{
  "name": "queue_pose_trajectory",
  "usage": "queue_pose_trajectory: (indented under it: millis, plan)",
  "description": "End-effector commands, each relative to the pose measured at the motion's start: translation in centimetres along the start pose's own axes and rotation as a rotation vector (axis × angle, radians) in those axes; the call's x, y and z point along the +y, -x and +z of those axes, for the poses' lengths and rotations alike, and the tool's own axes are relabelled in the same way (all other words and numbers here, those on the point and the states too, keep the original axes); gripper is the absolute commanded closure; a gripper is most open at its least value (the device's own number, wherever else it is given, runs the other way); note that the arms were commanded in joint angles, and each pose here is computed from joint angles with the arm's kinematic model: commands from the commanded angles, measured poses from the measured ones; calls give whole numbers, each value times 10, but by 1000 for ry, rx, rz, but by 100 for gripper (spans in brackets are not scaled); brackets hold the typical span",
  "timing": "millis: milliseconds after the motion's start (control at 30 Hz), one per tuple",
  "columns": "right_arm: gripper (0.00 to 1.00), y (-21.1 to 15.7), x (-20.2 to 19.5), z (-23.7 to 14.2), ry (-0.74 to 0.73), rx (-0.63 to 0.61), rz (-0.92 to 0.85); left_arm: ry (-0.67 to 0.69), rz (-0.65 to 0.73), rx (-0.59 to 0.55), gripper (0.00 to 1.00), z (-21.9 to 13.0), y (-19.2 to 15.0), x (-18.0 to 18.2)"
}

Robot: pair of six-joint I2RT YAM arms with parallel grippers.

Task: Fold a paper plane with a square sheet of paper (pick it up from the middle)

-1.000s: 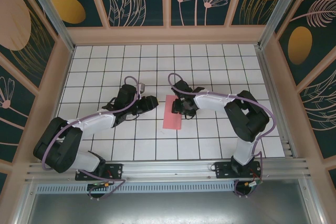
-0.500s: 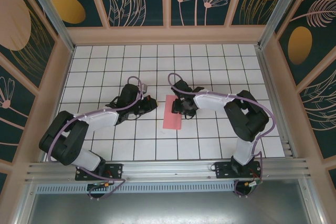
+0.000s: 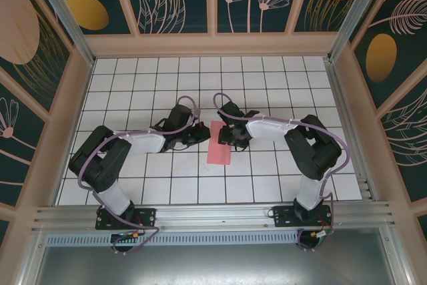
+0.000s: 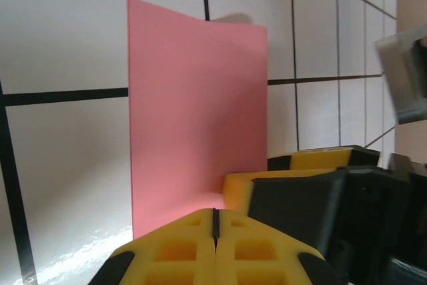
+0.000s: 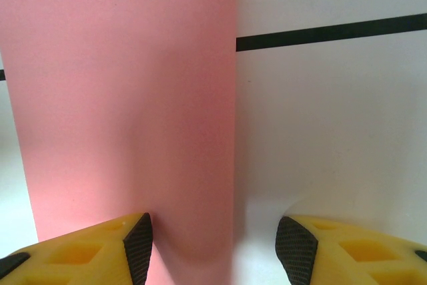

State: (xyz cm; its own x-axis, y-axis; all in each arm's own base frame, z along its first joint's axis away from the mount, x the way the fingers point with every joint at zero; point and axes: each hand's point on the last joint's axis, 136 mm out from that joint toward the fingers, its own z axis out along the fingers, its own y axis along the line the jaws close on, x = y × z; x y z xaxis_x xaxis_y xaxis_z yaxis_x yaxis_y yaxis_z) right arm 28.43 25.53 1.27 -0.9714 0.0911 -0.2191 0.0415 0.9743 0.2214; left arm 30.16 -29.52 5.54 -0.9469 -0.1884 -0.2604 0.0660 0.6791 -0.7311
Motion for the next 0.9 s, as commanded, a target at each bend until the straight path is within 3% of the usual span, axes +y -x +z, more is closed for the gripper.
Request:
queue_pose_trajectory:
  millis: [0,867]
  plan:
    - [41,-22,-22,42,-71,67,-6,58,-5,22,100,9,-3,9]
    - [41,-24,-23,42,-71,70,-3,213,-6,98,100,32,-24,35]
